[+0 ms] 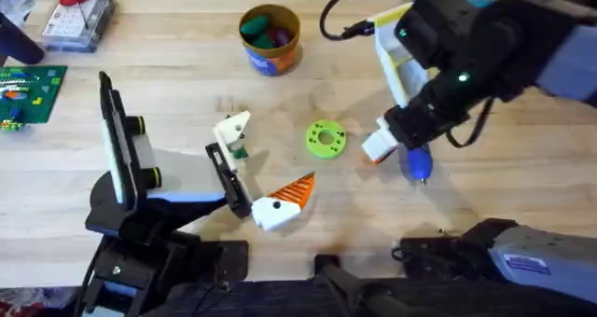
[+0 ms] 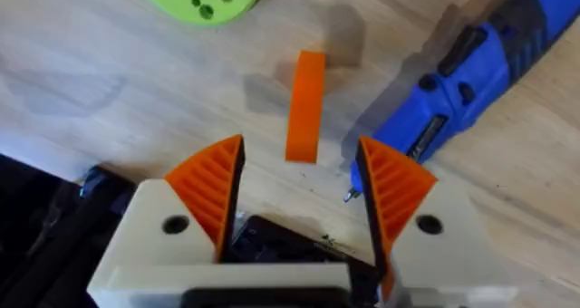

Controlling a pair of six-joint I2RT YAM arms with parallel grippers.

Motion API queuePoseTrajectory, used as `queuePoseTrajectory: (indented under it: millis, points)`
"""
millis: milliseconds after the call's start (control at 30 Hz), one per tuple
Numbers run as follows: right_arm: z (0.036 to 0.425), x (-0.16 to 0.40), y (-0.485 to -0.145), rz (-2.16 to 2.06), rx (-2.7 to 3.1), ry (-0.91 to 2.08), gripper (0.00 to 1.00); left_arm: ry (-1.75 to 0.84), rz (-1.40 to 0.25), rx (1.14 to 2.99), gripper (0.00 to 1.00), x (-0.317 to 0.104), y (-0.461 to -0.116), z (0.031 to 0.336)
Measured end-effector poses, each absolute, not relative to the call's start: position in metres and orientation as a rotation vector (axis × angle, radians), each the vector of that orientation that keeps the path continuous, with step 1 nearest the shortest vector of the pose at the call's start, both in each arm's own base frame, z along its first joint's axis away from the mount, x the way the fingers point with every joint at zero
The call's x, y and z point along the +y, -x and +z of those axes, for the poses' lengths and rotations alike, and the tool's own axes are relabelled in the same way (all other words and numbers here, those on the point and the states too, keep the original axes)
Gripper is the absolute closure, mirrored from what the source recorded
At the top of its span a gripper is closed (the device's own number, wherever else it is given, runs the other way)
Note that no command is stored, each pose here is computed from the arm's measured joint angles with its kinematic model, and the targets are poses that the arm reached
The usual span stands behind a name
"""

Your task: Pick up the gripper from the table and insert it into the empty holder that is missing its gripper. Then pick up a screw, insert it into the mounting hole, and use the screwdriver to tighten it. Finally, clean up the table by picking up the vegetable and placing it into the bucket.

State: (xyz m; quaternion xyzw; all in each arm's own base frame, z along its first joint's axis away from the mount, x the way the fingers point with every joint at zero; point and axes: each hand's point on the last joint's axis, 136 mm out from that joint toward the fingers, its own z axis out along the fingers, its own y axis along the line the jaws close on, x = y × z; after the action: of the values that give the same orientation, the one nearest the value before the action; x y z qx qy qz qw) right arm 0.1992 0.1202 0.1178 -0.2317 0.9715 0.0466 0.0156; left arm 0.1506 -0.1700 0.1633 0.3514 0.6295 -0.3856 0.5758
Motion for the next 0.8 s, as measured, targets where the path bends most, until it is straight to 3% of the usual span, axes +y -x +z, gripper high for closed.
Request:
queuePoseTrajectory:
  millis: [300, 800]
  points:
    - [0.145, 0.117, -0.189, 0.194, 2.923, 0.694, 0.284, -0.823, -0.903, 1.474, 0.006, -0.17, -0.151, 0.163]
    - [0.099, 0.115, -0.186, 0.172, 3.002, 0.696, 0.284, -0.823, -0.903, 1.474, 0.006, -0.17, -0.151, 0.163]
